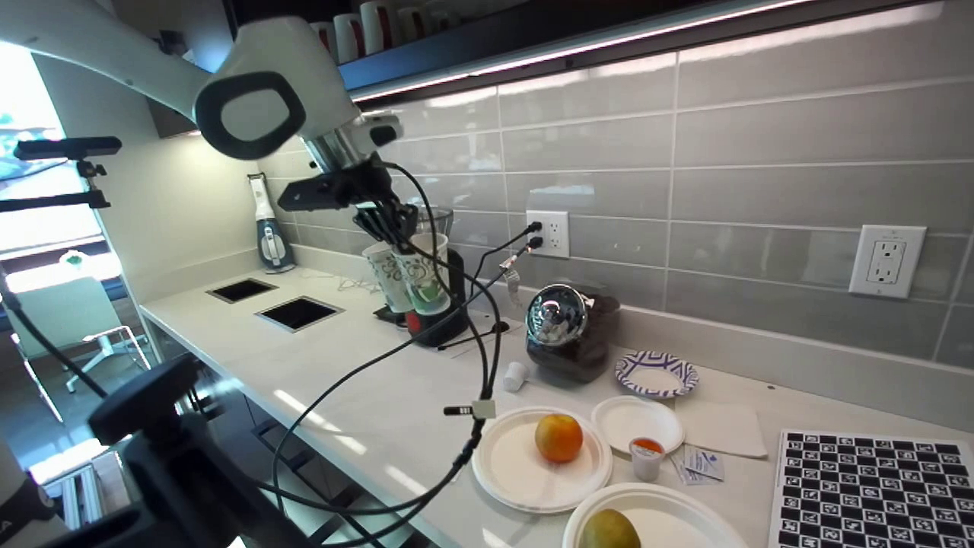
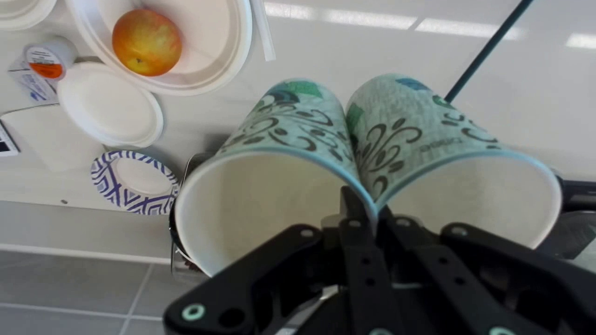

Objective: Put the mug cups on the shelf

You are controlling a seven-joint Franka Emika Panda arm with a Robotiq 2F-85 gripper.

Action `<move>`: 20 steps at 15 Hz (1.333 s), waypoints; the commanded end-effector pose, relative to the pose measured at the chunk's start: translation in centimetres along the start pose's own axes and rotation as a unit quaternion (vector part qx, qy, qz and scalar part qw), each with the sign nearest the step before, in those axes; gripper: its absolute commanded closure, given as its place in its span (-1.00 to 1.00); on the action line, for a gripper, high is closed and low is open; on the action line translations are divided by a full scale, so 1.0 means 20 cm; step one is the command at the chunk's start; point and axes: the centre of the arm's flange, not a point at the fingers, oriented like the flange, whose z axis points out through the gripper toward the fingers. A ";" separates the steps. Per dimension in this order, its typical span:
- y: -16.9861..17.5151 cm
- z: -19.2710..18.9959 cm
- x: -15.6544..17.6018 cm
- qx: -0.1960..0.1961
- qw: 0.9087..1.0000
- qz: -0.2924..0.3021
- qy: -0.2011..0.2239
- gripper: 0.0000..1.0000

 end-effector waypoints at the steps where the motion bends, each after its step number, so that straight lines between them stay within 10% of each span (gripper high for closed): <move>1: -0.14 -0.39 0.00 -0.023 0.999 0.024 0.008 0.98; 13: -0.15 -0.66 0.02 -0.023 0.997 0.046 0.049 0.98; 20: 0.06 -1.36 0.13 -0.023 0.986 0.039 0.162 0.98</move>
